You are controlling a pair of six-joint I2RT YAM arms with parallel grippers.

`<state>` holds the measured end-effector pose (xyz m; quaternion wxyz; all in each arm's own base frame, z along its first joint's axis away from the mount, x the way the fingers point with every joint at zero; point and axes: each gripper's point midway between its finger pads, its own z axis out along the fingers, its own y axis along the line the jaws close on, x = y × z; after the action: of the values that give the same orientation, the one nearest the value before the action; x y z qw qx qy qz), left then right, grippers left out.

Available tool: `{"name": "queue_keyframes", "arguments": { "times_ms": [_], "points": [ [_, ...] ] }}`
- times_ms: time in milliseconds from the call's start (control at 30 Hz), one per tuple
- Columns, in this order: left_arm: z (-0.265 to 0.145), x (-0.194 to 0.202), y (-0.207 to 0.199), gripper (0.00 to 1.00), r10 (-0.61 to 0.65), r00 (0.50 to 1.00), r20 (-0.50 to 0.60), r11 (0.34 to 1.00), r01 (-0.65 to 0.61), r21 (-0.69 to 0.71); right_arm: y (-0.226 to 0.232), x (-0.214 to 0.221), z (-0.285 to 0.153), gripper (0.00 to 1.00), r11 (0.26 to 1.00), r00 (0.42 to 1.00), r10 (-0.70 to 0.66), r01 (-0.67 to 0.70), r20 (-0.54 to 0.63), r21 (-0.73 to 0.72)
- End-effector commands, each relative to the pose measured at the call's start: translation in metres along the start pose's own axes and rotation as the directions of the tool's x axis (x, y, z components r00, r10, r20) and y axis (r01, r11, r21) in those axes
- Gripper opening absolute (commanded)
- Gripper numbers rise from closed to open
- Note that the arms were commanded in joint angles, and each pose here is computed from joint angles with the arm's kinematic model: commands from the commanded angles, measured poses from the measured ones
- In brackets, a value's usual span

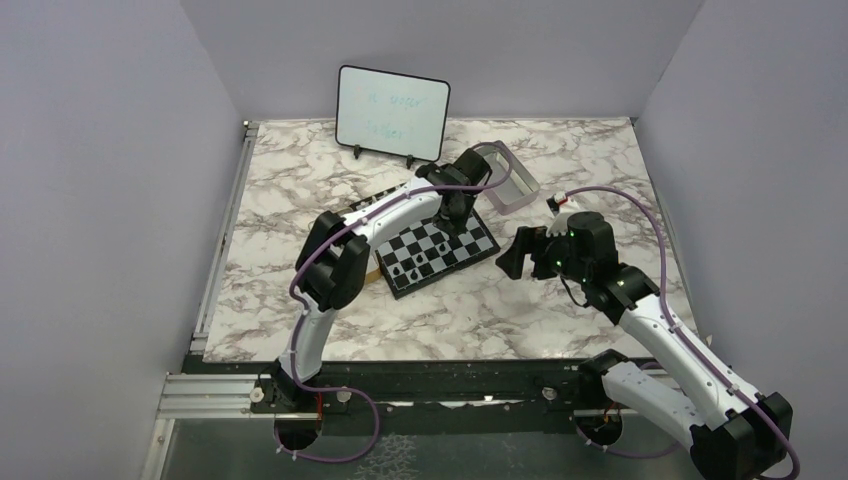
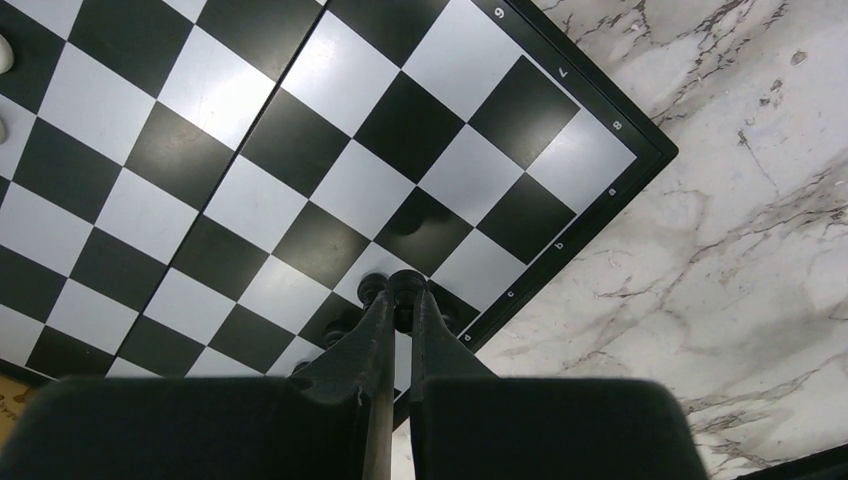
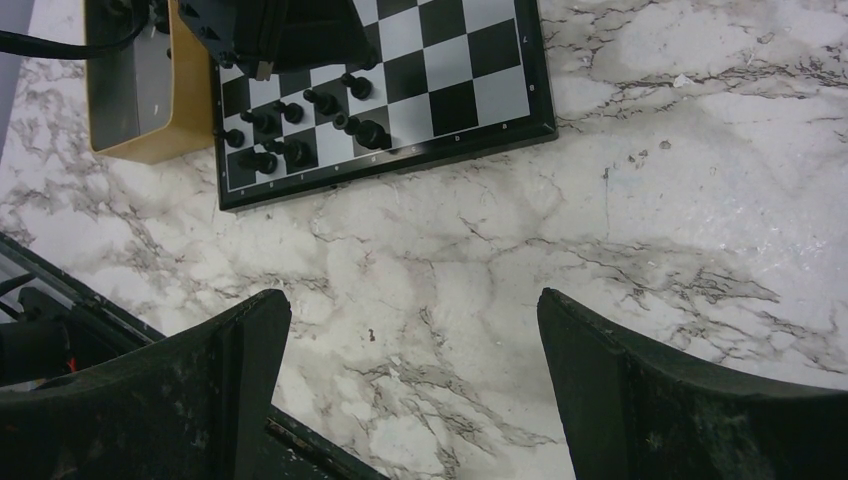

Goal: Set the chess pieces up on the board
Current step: Place the chess piece on the chessboard.

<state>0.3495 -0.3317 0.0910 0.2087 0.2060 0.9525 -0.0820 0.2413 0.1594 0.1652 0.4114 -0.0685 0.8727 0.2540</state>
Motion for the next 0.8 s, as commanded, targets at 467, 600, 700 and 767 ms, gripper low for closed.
{"name": "queue_keyframes", "arguments": {
  "times_ms": [467, 600, 700, 767],
  "points": [
    [0.021, 0.004, -0.011, 0.07, 0.016, 0.999, -0.034, 1.0, -0.016, 0.004, -0.004, -0.001, 0.001, 1.0, 1.0, 1.0, 0.003, -0.003, 0.015, 0.013],
    [0.025, 0.004, -0.013, 0.07, 0.021, 0.999, -0.037, 1.0, -0.02, 0.007, -0.005, -0.001, 0.001, 1.0, 1.0, 1.0, 0.003, -0.003, 0.015, 0.015],
    [0.026, 0.004, -0.013, 0.07, 0.024, 0.999, -0.039, 1.0, -0.024, 0.008, -0.005, -0.001, 0.001, 1.0, 1.0, 1.0, 0.003, -0.003, 0.015, 0.015],
    [0.027, 0.005, -0.013, 0.07, 0.026, 0.999, -0.041, 1.0, -0.025, 0.006, -0.005, -0.001, 0.001, 1.0, 1.0, 1.0, 0.003, -0.003, 0.015, 0.017]
  ]
}}
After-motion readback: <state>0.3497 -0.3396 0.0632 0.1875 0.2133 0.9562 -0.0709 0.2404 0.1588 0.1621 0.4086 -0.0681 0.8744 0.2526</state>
